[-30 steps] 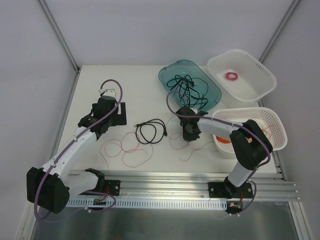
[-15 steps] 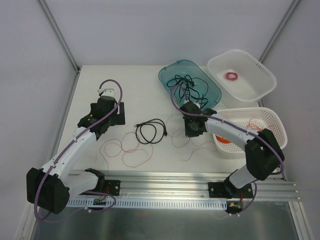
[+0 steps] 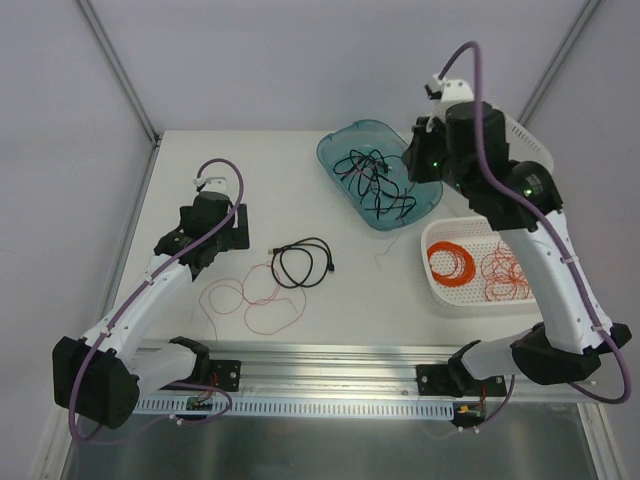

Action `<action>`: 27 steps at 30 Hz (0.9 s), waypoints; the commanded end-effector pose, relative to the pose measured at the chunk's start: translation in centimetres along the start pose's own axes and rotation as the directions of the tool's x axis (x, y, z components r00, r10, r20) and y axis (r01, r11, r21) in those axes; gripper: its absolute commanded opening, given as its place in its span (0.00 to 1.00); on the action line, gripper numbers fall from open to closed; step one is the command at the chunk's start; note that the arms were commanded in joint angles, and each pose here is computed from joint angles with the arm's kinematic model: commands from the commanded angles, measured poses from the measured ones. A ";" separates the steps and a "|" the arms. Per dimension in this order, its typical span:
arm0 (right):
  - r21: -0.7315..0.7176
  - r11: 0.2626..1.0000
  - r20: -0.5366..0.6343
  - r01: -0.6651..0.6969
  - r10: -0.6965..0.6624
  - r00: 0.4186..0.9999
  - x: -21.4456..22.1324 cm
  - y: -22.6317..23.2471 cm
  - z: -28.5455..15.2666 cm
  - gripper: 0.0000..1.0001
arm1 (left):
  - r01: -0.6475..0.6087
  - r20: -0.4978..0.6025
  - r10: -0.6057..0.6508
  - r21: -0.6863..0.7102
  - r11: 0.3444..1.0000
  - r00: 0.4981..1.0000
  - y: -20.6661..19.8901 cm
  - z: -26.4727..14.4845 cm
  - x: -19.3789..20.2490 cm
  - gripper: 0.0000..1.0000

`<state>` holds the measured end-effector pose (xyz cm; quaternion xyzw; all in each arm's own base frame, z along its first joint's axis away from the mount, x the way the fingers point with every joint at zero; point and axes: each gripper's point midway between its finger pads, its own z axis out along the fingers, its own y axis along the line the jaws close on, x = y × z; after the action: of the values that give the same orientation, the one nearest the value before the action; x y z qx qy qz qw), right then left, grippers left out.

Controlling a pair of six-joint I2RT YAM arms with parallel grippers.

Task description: Untangle the cables

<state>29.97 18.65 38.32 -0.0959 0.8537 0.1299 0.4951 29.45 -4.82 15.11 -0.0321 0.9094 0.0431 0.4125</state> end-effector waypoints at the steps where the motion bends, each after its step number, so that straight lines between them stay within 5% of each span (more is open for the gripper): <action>1: 0.024 0.996 0.129 0.088 -0.090 0.987 -5.6 -1.6 -3.4 0.01 | 0.017 0.047 -0.017 0.000 1.000 0.999 0.4 -0.3 -1.1 0.96; 12: 0.229 0.974 0.598 -0.003 -0.138 0.789 -20.8 -10.2 -6.6 0.01 | 0.011 0.026 -0.011 -0.005 1.000 1.000 0.4 0.1 -0.6 0.96; 18: 0.337 0.940 0.664 -0.060 -0.192 0.722 -24.2 -16.9 -4.0 0.01 | 0.007 0.006 -0.007 -0.002 1.000 1.000 0.2 0.6 -0.2 0.96; 27: 0.350 0.927 0.693 -0.133 -0.161 0.703 -25.7 -25.2 0.6 0.01 | -0.014 -0.039 0.014 -0.005 1.000 0.999 -0.1 1.5 0.7 0.96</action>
<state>51.21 -3.00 51.81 0.0483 0.6740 -0.0338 0.7364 29.65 -4.74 13.73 -0.0305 0.9181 0.0509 0.3918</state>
